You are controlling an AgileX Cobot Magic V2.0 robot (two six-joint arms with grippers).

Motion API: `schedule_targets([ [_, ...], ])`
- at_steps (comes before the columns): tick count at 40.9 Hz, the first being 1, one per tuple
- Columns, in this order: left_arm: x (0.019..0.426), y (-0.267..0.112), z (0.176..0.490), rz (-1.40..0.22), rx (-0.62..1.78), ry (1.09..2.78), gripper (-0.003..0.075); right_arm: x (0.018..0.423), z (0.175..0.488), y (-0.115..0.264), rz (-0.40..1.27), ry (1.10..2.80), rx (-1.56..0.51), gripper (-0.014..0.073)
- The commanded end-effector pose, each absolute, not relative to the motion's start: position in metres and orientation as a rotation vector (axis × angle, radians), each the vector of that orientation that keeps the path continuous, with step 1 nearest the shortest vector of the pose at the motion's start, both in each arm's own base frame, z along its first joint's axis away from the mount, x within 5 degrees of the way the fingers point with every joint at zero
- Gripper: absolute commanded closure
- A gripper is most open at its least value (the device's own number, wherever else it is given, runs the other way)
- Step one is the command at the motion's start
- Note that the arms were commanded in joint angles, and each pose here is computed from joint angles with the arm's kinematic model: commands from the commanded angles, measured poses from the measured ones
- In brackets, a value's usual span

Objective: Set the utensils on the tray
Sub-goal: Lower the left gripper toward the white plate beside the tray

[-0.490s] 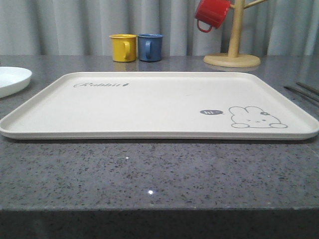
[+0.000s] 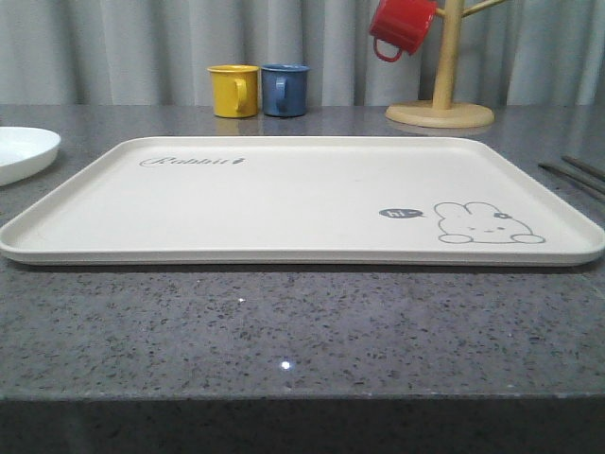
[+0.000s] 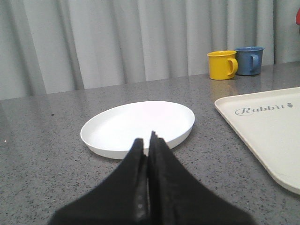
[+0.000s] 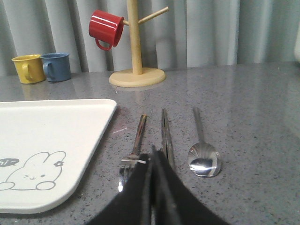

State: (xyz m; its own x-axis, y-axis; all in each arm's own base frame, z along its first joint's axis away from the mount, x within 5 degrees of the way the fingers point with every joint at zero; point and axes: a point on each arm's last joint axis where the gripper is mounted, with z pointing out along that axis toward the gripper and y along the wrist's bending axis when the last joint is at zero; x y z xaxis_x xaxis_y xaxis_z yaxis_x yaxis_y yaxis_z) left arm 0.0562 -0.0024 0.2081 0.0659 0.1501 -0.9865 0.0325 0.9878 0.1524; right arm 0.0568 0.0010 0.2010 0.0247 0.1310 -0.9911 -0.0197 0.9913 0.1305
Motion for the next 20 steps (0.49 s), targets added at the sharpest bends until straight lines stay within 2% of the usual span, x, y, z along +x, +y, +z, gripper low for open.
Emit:
schedule_targets([
  [1,0.053,-0.0018,0.2188,0.084,0.12,1.391,0.0738,0.0548,0.2096,0.0003,0.1,1.442,0.079,0.0663],
  [20,0.0516,-0.0014,0.2258,0.064,0.095,1.354,0.0738,0.0533,0.2176,0.0003,0.101,1.428,0.078,0.0663],
])
